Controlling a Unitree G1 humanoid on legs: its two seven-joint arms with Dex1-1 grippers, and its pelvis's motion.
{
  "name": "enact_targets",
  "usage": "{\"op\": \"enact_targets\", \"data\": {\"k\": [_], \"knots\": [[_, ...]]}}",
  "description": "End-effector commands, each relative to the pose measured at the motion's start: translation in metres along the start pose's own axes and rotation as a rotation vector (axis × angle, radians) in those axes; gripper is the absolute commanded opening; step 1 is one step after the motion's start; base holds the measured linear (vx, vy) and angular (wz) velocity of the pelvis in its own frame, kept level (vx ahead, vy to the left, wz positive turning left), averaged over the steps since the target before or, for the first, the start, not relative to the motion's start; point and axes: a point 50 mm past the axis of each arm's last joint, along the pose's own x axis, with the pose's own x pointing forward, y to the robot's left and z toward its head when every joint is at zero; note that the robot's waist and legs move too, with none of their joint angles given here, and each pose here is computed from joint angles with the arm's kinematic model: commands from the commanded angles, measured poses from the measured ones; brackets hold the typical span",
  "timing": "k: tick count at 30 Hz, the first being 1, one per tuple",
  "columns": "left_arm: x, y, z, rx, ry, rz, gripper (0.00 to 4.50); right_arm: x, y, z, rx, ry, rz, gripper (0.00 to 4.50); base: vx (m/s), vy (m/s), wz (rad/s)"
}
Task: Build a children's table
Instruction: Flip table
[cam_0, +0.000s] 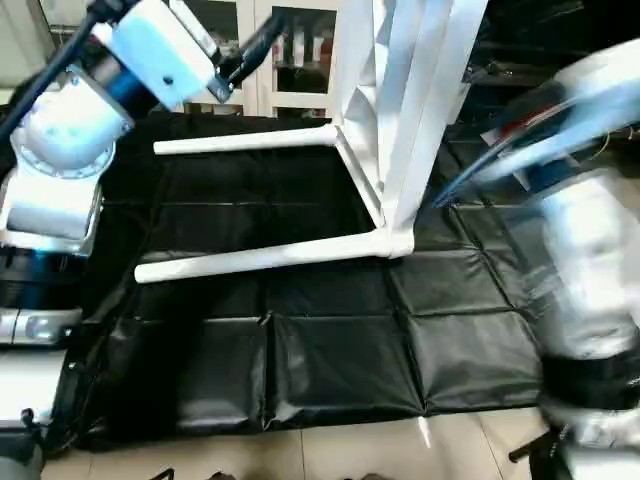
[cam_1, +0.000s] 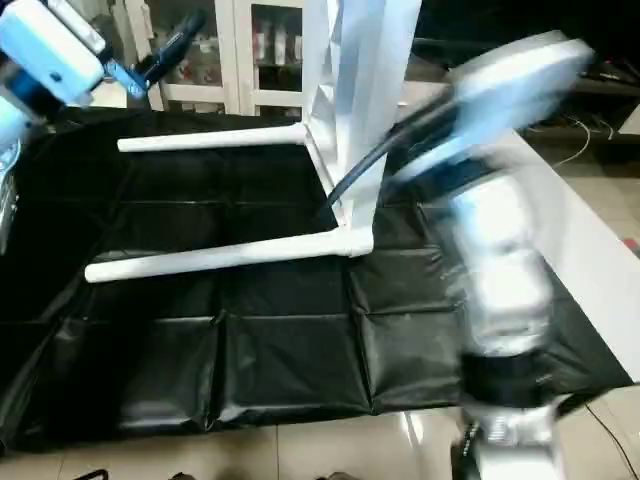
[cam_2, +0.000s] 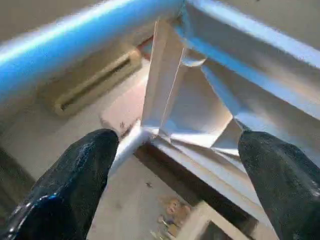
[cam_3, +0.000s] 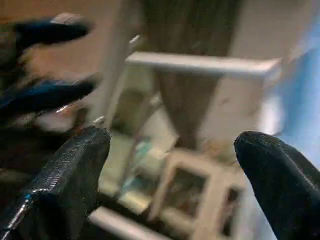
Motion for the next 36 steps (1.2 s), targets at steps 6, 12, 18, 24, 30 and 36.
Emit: {"op": "enact_targets", "data": {"k": [6,12,18,24,30,36], "knots": [[-0.042,-0.054,-0.055,-0.429,0.354,0.032,4.5,-0.003,-0.001,-0.002,0.006,-0.052,-0.208,4.44,0.0,0.0,0.0],[-0.083,-0.095,-0.072,-0.563,0.588,0.105,4.5,-0.018,0.005,-0.003,-0.041,-0.061,-0.305,4.44,0.0,0.0,0.0],[-0.08,-0.113,-0.04,-0.629,0.463,-0.089,4.5,-0.025,-0.021,0.0,-0.141,-0.045,-0.536,4.44,0.0,0.0,0.0],[-0.072,-0.125,-0.014,-0.697,0.301,-0.246,4.5,-0.02,-0.045,-0.03,-0.103,0.188,-0.584,4.44,0.0,0.0,0.0],[-0.069,-0.128,-0.011,-0.697,0.311,-0.26,4.5,-0.009,-0.054,-0.06,-0.039,0.352,-0.525,4.44,0.0,0.0,0.0],[-0.068,-0.124,-0.009,-0.693,0.305,-0.272,4.5,0.002,-0.067,-0.077,0.015,0.389,-0.477,4.44,0.0,0.0,0.0]]}}
